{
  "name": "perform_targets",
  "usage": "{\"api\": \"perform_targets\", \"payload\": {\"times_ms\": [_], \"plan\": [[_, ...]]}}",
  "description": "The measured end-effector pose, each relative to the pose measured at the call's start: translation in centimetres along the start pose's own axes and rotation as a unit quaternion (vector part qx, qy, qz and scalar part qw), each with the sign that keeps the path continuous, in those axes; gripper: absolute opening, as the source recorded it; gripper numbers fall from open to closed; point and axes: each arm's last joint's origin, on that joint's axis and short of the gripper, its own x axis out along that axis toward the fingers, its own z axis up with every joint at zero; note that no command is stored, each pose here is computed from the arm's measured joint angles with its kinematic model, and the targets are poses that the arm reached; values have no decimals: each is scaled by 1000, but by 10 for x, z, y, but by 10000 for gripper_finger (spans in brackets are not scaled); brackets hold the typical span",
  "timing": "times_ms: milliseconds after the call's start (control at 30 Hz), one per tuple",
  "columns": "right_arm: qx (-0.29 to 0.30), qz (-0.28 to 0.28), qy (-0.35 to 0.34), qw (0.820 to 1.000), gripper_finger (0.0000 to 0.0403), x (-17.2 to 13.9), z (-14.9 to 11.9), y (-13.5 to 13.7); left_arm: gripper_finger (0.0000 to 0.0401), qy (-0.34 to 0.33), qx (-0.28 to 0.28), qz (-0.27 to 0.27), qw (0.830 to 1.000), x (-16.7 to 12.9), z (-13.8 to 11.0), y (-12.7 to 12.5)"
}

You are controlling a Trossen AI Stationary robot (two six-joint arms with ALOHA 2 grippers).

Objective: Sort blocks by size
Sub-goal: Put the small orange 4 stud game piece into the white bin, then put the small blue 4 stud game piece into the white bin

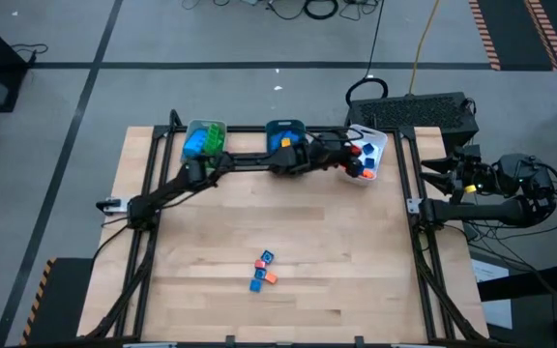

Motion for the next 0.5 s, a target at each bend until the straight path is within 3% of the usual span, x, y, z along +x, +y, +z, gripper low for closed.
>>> {"api": "perform_targets", "payload": {"times_ms": [233,500], "plan": [[0,0,0,1000,238,0,0,0,141,36,30,11,999,19,-25,8],[0,0,0,1000,238,0,0,0,259,49,76,13,996,19,-28,9]]}}
